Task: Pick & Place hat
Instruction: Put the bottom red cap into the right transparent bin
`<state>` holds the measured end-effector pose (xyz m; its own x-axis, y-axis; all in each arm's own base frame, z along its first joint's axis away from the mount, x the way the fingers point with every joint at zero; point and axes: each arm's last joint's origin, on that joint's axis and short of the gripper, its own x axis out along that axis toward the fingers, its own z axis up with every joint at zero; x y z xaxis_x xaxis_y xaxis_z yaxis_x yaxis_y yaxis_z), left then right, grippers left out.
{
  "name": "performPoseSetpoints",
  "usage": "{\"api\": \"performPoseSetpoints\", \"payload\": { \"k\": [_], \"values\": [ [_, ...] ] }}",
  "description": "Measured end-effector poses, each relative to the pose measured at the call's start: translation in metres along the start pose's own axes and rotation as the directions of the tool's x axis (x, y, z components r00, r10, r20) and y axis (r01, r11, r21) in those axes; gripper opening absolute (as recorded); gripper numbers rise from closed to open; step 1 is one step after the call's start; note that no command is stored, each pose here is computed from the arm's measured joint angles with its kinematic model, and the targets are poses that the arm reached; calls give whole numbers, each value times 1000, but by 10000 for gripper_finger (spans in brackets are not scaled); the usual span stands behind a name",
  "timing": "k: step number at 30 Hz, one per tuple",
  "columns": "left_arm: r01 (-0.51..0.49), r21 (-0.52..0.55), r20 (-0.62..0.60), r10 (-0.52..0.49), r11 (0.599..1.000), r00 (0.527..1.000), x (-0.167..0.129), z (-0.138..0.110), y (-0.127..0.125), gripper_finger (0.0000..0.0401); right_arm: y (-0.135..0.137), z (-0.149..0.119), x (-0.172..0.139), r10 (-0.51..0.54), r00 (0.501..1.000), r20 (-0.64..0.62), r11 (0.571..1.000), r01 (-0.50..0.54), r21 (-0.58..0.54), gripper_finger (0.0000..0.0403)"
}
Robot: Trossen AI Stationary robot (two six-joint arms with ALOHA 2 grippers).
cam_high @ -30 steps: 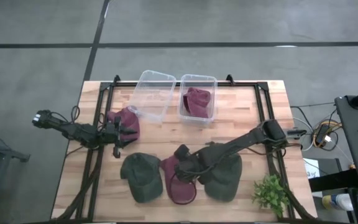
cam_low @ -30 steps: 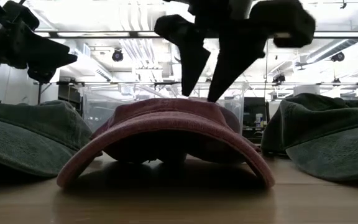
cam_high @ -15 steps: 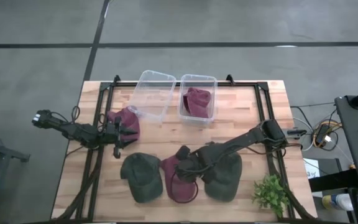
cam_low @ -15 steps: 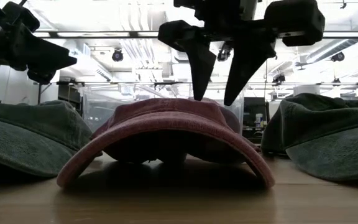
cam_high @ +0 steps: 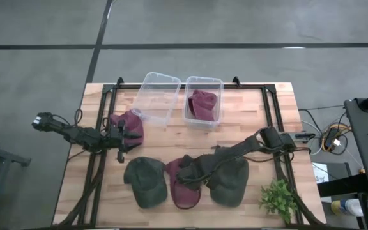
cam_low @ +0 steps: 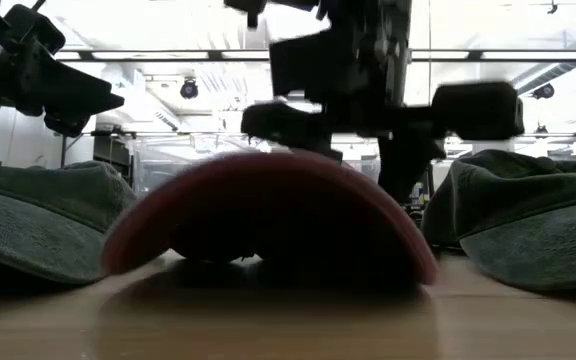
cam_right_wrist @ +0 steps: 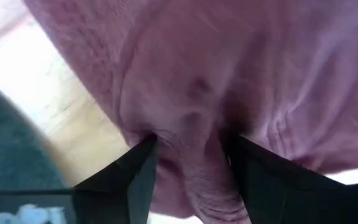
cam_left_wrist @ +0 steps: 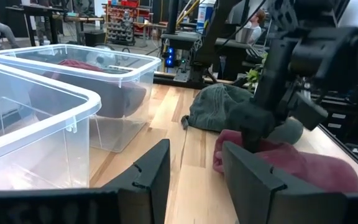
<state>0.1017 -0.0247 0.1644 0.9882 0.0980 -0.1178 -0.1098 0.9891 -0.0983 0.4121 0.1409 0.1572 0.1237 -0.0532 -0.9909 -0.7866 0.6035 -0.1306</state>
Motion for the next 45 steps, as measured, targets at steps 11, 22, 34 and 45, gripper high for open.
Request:
{"api": "performPoseSetpoints", "payload": {
  "k": [11, 22, 34, 45],
  "values": [
    [-1, 0, -6, 1, 1000, 1000, 0, -1, 0, 140, -1, -2, 1, -6, 1000, -18, 997, 7, 80, 62],
    [-2, 0, -8, 2, 1000, 1000, 1, -1, 0, 140, 2, -13, -39, -17, 1000, -7, 984, 18, 176, 9],
    [-3, 1, -10, 3, 1000, 1000, 1, -1, 0, 140, -11, -14, -133, -197, 978, 68, 956, 176, 236, 8],
    [-3, 4, -17, 3, 1000, 1000, 1, -1, -1, 140, -17, -38, -234, -559, 827, -58, 790, 552, 269, 8]
  ]
}}
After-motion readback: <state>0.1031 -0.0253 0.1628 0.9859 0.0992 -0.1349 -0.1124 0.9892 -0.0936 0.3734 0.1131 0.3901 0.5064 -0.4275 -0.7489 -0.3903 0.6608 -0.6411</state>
